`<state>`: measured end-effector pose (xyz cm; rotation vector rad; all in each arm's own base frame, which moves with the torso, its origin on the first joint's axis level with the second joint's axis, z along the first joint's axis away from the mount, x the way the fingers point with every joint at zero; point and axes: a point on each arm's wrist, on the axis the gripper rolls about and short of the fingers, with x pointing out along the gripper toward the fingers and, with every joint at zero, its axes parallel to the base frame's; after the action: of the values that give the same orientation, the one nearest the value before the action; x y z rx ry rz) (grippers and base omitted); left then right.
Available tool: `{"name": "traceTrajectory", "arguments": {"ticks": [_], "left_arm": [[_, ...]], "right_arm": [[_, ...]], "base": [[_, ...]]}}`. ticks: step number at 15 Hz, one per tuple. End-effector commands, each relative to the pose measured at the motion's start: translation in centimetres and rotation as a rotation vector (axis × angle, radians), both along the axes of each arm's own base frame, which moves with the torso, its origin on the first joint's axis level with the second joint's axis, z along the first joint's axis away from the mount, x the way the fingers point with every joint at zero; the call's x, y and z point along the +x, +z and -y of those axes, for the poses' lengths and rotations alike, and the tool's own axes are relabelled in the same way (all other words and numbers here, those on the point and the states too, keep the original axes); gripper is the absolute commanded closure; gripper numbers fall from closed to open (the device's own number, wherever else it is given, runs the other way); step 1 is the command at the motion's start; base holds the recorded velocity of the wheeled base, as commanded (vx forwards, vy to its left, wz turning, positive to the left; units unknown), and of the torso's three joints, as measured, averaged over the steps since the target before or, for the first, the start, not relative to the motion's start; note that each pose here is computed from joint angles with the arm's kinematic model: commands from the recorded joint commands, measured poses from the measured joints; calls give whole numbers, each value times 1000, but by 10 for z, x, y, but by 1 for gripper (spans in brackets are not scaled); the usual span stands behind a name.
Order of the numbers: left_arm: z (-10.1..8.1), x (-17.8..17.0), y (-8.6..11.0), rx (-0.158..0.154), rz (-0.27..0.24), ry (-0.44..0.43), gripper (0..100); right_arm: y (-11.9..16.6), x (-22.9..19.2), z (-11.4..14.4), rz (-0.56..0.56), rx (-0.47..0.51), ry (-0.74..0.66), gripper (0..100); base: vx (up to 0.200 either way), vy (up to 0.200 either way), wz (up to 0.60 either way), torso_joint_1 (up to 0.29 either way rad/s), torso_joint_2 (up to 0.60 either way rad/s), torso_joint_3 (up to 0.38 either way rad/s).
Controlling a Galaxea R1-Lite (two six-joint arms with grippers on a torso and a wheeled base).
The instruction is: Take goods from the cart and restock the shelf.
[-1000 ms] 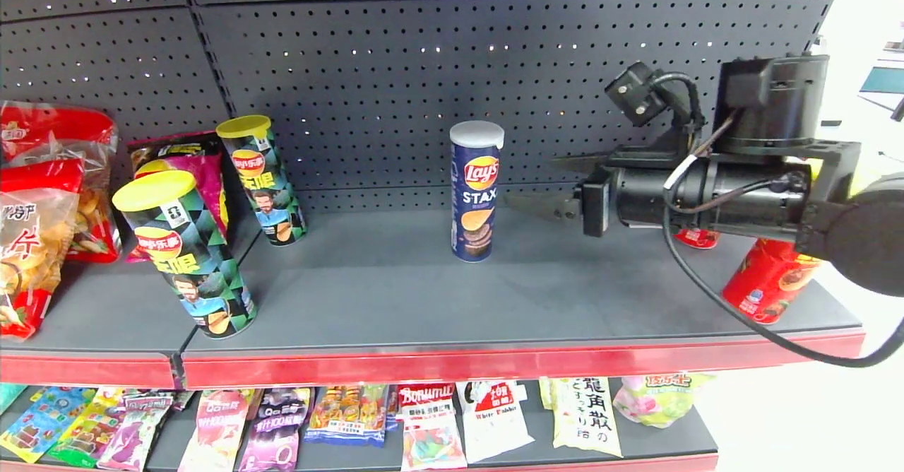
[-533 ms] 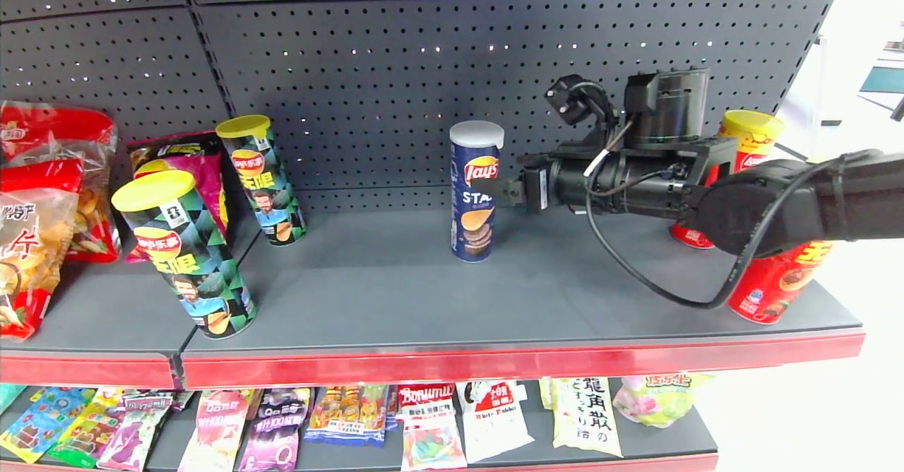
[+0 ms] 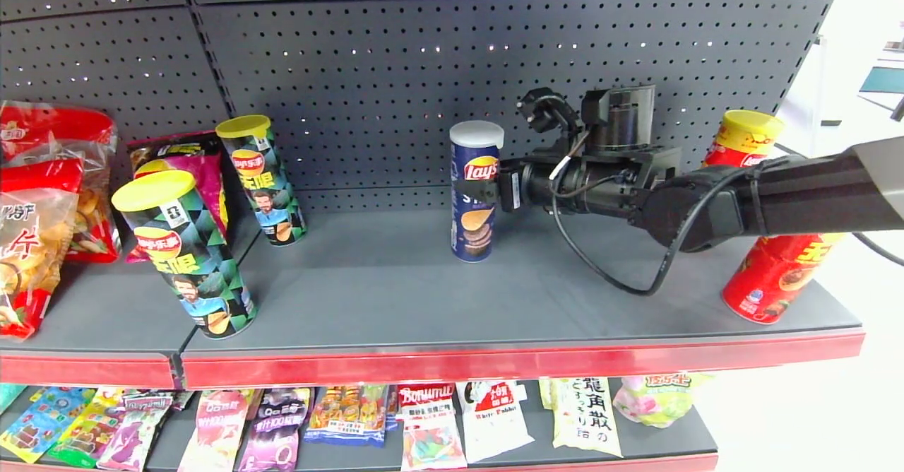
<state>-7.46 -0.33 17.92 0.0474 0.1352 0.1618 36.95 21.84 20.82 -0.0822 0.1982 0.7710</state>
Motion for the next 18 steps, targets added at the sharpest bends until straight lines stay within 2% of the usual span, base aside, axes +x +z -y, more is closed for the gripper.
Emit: {"name": "traceTrajectory", "arguments": {"ticks": [1,8,9,13,18], "left_arm": [[0,1,0,-1,-10,1,100],[0,4,1,-2,-22,1,100],[0,4,1,0,-24,0,100],[0,5,0,-3,-33,-1,100],[0,5,-3,-3,-31,-1,100]], "right_arm": [[-5,10,-10,-4,13,-7,0],[-9,31,-28,17,57,-44,0],[-10,33,-29,19,56,-54,100],[-4,23,-42,31,62,-43,100],[38,-14,-43,102,76,-182,100]], "base": [[0,0,0,0,0,0],[0,0,0,0,0,0],[0,0,0,0,0,0],[0,0,0,0,0,0],[0,0,0,0,0,0]]}}
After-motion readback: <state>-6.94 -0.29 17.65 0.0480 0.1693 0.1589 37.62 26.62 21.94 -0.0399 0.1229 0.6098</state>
